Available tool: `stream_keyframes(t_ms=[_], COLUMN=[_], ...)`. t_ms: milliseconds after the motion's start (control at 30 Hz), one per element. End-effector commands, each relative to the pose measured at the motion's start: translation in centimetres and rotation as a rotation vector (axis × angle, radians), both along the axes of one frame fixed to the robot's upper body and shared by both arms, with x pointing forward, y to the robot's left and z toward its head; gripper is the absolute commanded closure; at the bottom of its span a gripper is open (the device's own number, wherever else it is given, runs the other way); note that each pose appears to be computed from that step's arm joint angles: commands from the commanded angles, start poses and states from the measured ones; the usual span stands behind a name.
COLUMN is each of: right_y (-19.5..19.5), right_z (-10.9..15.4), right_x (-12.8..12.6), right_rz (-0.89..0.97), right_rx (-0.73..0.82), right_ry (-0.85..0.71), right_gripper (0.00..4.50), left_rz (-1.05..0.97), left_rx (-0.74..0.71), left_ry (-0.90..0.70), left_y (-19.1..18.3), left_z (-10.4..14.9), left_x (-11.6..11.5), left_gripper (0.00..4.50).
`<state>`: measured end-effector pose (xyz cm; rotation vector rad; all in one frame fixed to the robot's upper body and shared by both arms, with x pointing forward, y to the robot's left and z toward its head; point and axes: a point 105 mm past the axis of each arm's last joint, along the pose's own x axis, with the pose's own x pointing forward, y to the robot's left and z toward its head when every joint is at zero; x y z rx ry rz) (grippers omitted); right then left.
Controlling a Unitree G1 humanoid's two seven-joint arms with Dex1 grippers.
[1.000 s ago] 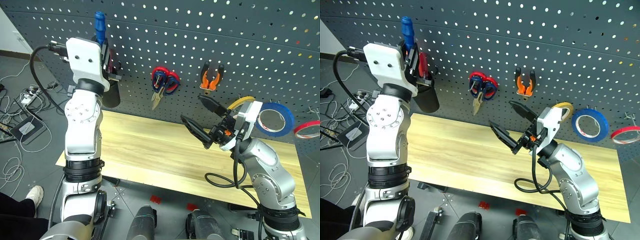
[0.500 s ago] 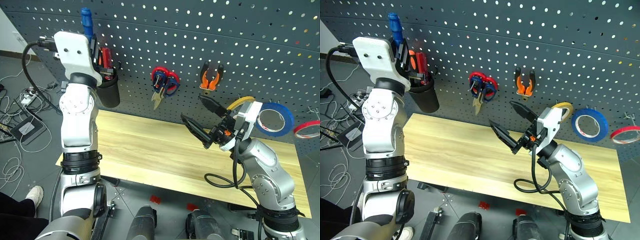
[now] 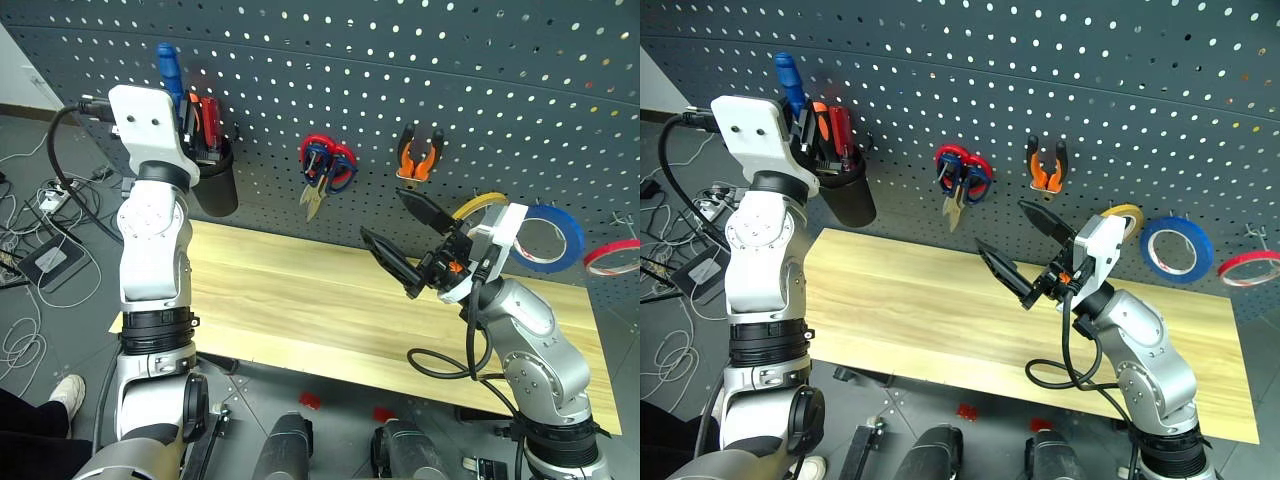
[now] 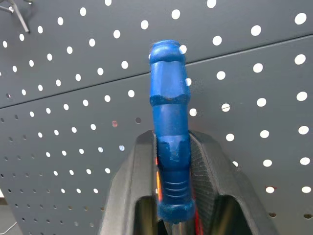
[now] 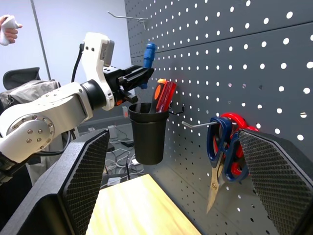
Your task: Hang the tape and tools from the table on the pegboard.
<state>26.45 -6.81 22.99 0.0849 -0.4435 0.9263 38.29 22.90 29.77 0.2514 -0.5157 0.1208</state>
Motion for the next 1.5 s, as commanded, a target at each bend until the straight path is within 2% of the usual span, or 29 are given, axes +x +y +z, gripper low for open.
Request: stream_keyframes(t_ms=[33,267,433,567,767,967,1067,1200,1367,1500], right_y=[0.1,0.1,0.0,-0.1,-0.8,-2.0,-4.2,-6.2,-9.3,-11.7], right_z=[1.2,1.2,1.2,1.4,1.7,-0.2,-2.4,-5.1,-9.2,-11.8], right_x=[-0.9,-0.8,-0.8,-1.0,-1.2,-1.3,0.0,1.0,1.4,0.9], right_rz=[0.015,0.003,0.0,-0.001,-0.036,-0.159,-0.341,-0.511,-0.736,-0.878], right_rx=[0.014,0.004,-0.001,-0.007,-0.025,-0.055,-0.111,-0.196,-0.235,-0.226], right_ry=[-0.045,-0.046,-0.046,-0.049,-0.079,-0.031,0.036,0.129,0.322,0.465], right_gripper=[0.0,0.0,0.0,0.0,0.0,0.0,0.0,0.0,0.0,0.0], left_rz=[0.008,0.007,-0.003,-0.084,-0.292,-0.405,-0.472,-0.437,-0.324,-0.268], left_rx=[0.007,0.003,-0.019,-0.041,0.043,0.06,0.087,-0.023,-0.186,-0.177], left_ry=[-0.049,-0.05,-0.04,-0.048,-0.025,0.097,0.195,0.375,0.583,0.657], left_y=[0.3,0.3,0.2,-1.2,-6.2,-9.5,-10.7,-9.8,-8.0,-7.4], left_z=[1.2,1.3,1.0,1.2,-0.2,-5.0,-9.3,-14.2,-18.6,-20.1], left_x=[-0.6,-0.6,-0.5,-1.0,-3.0,-4.8,-5.8,-5.5,-5.0,-5.2], left_gripper=[2.13,0.06,0.02,0.02,0.02,0.02,0.02,0.02,0.02,0.02])
